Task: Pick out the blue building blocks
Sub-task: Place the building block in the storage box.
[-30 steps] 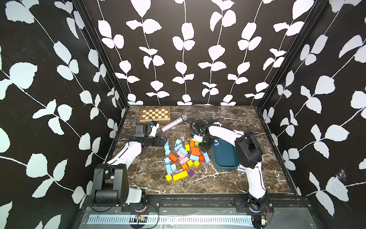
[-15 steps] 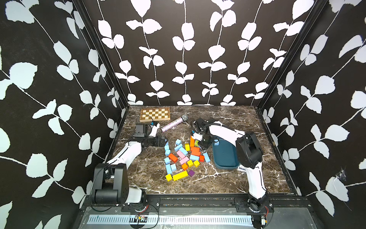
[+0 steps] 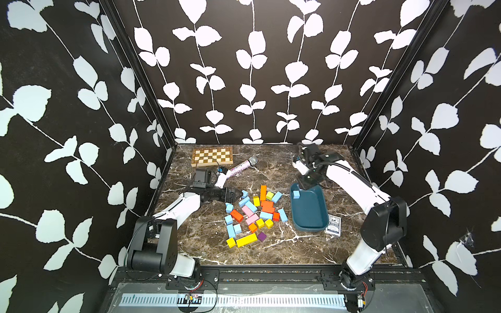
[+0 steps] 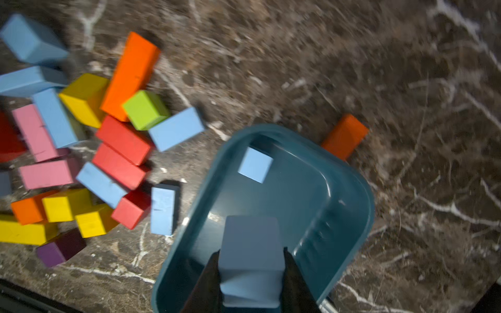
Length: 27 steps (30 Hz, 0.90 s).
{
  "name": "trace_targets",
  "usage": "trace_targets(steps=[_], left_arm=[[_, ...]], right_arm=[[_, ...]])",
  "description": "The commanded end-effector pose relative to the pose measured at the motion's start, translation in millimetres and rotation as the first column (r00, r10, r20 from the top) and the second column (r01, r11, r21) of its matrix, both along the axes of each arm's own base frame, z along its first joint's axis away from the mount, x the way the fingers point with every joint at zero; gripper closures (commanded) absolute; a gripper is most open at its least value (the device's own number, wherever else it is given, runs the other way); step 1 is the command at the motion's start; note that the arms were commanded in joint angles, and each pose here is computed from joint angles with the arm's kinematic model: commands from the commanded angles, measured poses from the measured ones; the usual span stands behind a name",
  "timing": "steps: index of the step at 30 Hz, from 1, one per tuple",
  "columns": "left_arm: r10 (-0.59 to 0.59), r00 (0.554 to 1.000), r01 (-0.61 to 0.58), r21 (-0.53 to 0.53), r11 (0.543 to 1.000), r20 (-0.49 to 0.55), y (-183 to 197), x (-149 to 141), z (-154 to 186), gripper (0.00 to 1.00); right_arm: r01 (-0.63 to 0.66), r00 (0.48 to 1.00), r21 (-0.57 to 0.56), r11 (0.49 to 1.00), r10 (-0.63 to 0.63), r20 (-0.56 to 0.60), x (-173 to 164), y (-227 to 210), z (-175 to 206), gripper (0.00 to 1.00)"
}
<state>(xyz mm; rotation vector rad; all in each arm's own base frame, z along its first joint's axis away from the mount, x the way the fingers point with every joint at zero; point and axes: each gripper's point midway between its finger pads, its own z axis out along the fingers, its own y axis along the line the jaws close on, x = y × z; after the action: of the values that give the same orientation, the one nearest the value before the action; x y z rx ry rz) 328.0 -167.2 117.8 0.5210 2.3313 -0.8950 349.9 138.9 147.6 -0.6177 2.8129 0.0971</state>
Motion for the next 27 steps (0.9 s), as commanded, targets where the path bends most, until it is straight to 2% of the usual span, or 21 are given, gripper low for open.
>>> trace_targets(steps=[1,10,27], left_arm=[[-0.012,1.000,0.012,0.007,1.000,0.013,-2,1,0,0.03],[0.004,1.000,-0.004,0.029,1.000,0.016,1,4,1,0.02],[0.001,1.000,-0.001,0.050,0.999,0.011,3,3,-6,0.02]], right_arm=[[0.133,0.989,-0.031,0.991,-0.134,-0.058,-4,-22,-22,0.81],[0.228,0.965,-0.065,0.971,-0.235,-0.119,20,-29,-75,0.81],[0.243,0.962,0.022,0.970,-0.238,-0.137,37,-10,-95,0.77]])
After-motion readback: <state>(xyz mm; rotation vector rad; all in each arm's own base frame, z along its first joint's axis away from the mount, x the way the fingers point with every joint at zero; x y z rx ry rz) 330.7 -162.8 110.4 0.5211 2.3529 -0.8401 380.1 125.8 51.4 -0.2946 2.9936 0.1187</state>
